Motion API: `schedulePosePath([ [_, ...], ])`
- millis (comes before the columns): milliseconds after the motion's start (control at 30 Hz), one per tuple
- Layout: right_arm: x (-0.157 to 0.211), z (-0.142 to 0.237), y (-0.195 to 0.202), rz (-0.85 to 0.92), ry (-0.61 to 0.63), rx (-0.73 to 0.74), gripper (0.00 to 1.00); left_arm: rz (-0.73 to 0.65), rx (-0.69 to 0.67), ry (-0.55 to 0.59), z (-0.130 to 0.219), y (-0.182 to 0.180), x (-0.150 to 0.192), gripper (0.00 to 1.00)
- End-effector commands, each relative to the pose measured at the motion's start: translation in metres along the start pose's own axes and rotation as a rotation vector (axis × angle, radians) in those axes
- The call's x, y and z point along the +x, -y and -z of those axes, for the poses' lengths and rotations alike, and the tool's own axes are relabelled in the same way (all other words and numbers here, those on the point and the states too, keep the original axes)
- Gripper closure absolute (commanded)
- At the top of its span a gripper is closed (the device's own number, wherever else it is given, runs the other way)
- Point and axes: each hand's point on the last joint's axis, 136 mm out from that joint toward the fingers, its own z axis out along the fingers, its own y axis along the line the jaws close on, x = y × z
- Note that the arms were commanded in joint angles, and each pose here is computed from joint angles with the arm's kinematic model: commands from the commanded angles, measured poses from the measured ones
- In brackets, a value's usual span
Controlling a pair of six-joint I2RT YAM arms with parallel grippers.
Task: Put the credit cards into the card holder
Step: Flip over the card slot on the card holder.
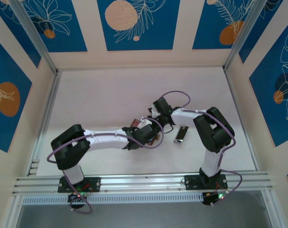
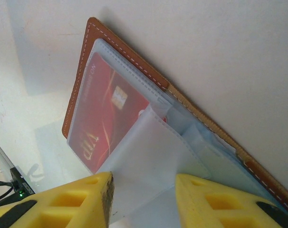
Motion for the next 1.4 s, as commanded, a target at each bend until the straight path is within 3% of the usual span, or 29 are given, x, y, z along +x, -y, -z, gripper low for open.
schedulePosePath([
  [0,0.02,0.006,0.006,-0.008,-0.064,0.01,0.59,0.029,-0.115,-0.143,-0.016,-0.038,0.034,0.68],
  [333,0.016,0.018,-0.008,0.02,-0.042,-0.022,0.58,0.054,-0.061,-0.17,-0.028,-0.041,0.034,0.69],
  [467,0.015,0.011,-0.007,0.009,-0.062,-0.024,0.58,0.064,0.04,-0.097,-0.016,-0.034,0.027,0.57],
  [700,0.009,0.004,-0.006,-0.016,-0.07,-0.039,0.59,-0.023,0.111,-0.077,-0.01,-0.03,0.037,0.39],
  [967,0.006,0.006,-0.008,-0.026,-0.076,-0.049,0.58,-0.033,0.173,-0.019,-0.011,-0.021,0.034,0.34],
  [1067,0.004,0.008,-0.01,-0.022,-0.072,-0.052,0.59,-0.034,0.172,-0.004,-0.01,-0.021,0.03,0.33],
  [1367,0.006,0.016,-0.015,-0.011,-0.06,-0.055,0.59,-0.013,-0.007,0.008,-0.015,-0.048,0.012,0.33],
])
